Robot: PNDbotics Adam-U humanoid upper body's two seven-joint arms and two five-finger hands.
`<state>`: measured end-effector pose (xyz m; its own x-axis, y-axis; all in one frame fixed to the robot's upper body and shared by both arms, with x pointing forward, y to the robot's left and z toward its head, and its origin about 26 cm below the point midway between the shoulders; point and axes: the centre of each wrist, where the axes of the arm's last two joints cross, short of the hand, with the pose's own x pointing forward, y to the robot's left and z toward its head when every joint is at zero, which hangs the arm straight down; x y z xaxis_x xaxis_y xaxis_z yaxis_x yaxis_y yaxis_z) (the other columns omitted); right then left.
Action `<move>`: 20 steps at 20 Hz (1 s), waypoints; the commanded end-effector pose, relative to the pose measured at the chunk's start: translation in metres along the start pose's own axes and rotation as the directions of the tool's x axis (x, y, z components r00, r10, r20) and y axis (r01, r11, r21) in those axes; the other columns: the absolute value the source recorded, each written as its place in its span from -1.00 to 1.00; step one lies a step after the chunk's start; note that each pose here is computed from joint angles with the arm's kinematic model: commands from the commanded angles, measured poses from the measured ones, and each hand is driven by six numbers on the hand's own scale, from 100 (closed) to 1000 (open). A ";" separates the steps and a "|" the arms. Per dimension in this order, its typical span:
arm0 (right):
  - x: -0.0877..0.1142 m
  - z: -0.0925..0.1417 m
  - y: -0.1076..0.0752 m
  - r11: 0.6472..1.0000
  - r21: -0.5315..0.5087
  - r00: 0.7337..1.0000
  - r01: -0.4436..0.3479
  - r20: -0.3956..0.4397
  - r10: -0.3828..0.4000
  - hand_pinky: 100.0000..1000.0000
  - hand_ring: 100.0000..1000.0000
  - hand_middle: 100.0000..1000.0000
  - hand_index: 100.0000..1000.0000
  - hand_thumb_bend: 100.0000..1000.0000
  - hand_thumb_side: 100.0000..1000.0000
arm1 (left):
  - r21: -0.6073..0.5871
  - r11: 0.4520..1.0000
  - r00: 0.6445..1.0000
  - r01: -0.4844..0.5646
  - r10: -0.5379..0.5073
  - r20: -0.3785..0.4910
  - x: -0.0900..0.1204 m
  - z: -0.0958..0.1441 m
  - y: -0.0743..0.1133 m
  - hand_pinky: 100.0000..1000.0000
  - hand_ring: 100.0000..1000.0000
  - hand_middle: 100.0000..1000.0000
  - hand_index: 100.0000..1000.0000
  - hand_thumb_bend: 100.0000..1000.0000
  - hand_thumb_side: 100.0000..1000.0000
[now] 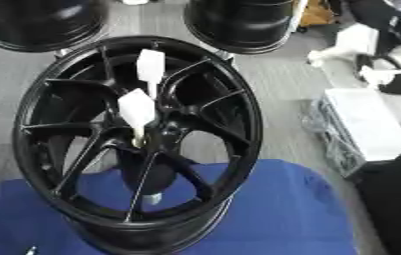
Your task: Pull the pin out of the wheel hub.
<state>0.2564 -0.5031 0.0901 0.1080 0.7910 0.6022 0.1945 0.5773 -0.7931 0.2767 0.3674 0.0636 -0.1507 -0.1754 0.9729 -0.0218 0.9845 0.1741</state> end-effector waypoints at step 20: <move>0.027 0.029 0.163 0.737 -0.491 0.859 0.465 0.048 -0.510 0.26 0.16 0.54 0.47 -1.00 -0.12 | -0.001 1.000 0.999 -0.016 0.016 0.029 0.003 0.000 -0.003 0.31 1.00 0.15 0.46 -0.10 0.04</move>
<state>0.2548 -0.3854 -0.0428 0.0219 0.3691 0.9291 0.6735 0.6814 -0.2865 0.2758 0.3638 0.0596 -0.1557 -0.1531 0.9759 -0.0211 0.9882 0.1516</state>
